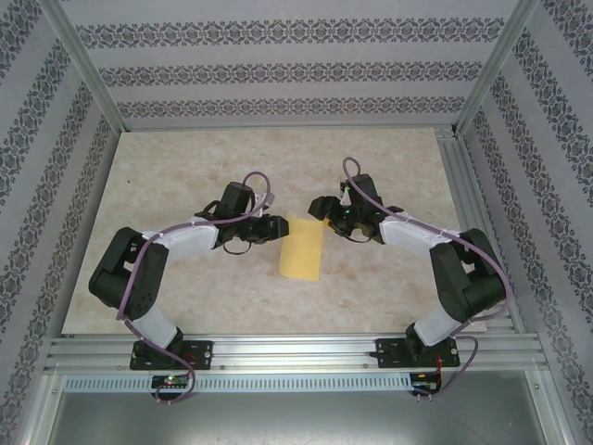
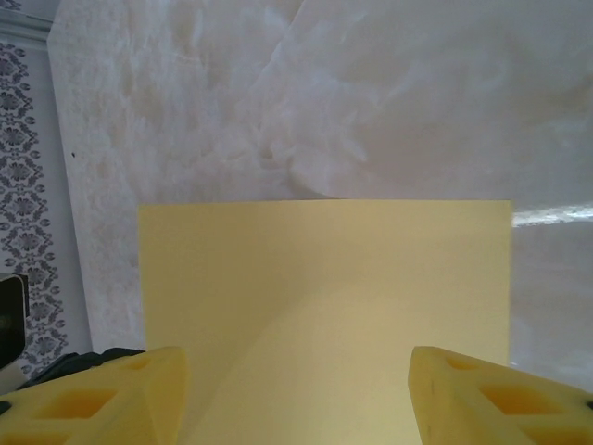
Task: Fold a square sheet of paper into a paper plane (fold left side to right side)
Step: First fold in half a square sheet of paper at the center of the table.
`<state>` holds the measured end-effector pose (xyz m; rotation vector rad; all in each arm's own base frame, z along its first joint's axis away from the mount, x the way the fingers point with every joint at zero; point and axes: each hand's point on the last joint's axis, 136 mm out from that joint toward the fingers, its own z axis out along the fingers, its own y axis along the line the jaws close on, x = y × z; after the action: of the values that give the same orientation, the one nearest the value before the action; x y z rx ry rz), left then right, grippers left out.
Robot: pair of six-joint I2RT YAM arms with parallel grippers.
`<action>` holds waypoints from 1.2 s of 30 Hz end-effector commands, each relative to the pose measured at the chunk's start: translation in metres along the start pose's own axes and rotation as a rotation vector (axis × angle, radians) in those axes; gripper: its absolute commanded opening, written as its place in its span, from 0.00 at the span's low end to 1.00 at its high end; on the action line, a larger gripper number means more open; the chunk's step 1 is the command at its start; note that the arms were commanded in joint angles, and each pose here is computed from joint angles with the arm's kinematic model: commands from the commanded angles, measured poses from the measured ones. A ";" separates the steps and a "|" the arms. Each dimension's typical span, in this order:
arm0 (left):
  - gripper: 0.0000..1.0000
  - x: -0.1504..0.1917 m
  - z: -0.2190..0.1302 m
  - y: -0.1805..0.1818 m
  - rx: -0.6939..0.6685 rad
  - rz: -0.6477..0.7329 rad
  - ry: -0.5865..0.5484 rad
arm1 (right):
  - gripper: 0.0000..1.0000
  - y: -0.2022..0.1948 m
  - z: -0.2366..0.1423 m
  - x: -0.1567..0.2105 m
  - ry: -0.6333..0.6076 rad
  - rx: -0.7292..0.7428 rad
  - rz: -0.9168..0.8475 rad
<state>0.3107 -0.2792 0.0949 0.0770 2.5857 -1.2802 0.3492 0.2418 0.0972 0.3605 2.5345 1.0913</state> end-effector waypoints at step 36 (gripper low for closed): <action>0.55 -0.004 0.008 -0.036 0.075 0.072 0.010 | 0.00 0.021 0.045 0.007 0.076 0.036 -0.069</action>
<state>0.3077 -0.2992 0.0876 0.1173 2.6101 -1.3226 0.3608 0.2851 0.0805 0.2929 2.6155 1.0927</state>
